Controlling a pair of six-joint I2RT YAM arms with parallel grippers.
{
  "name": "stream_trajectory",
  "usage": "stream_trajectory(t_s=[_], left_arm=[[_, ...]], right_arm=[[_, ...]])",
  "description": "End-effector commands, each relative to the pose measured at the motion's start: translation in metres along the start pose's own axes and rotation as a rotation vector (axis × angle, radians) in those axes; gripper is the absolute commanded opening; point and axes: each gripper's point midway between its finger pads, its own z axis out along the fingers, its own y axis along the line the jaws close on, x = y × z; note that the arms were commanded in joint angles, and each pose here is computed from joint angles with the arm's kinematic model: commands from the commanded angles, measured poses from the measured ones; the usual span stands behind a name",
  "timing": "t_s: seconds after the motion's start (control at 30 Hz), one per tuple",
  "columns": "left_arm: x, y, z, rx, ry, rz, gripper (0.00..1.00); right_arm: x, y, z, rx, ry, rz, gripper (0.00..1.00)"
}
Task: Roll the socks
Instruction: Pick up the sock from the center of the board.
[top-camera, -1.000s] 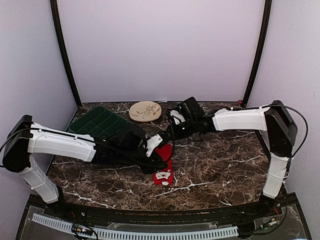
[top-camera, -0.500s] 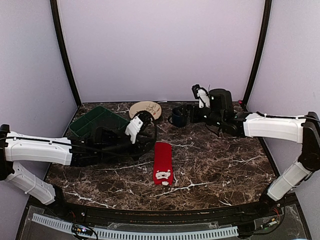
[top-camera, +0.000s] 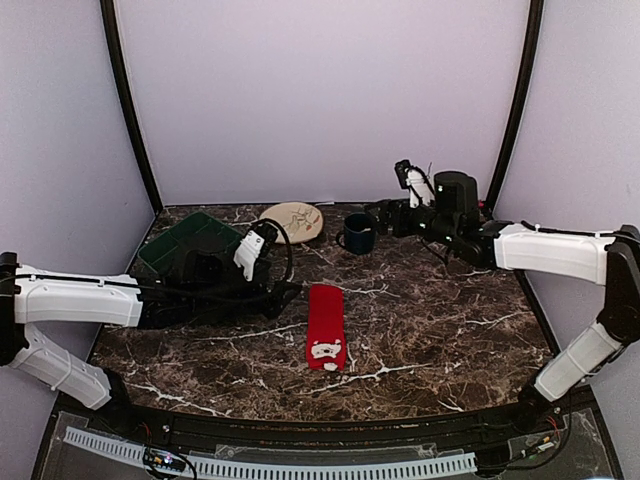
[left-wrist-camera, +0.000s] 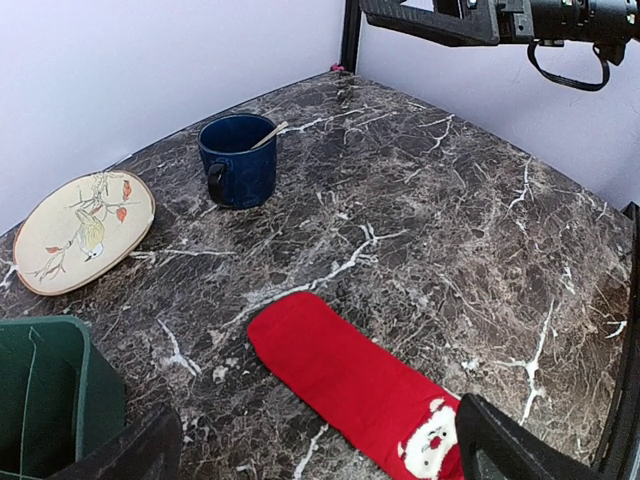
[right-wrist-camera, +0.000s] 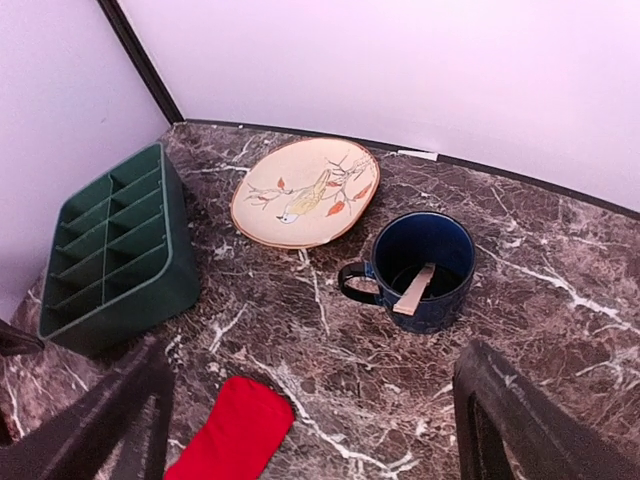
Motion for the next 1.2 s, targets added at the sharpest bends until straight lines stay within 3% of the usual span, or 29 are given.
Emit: stream_trajectory(t_s=[0.0,0.07,0.17,0.4,0.53,0.7,1.17], left_arm=[[0.0,0.0,0.004,-0.009,0.0,-0.018,0.93],[0.006,0.0,0.009,-0.009,0.027,-0.029,0.86],[0.021,0.003,0.017,-0.02,0.098,-0.057,0.83],[0.047,0.006,0.011,-0.005,0.144,-0.132,0.83],[0.059,0.006,0.009,0.005,0.169,-0.157,0.94],[0.067,0.005,0.01,0.01,0.186,-0.2,0.9],[0.079,0.011,0.014,-0.023,0.23,-0.158,0.8]], right_arm=[[0.003,0.015,-0.003,-0.002,0.102,-0.108,0.86],[0.028,0.027,-0.002,0.038,0.196,-0.2,0.85],[0.068,0.044,-0.01,0.084,0.328,-0.319,0.85],[0.131,0.07,-0.057,0.057,0.496,-0.421,0.83],[0.155,0.087,-0.079,0.0,0.598,-0.498,0.82],[0.19,0.103,-0.098,-0.063,0.723,-0.604,0.82],[0.238,0.133,-0.09,-0.219,0.861,-0.68,0.79]])
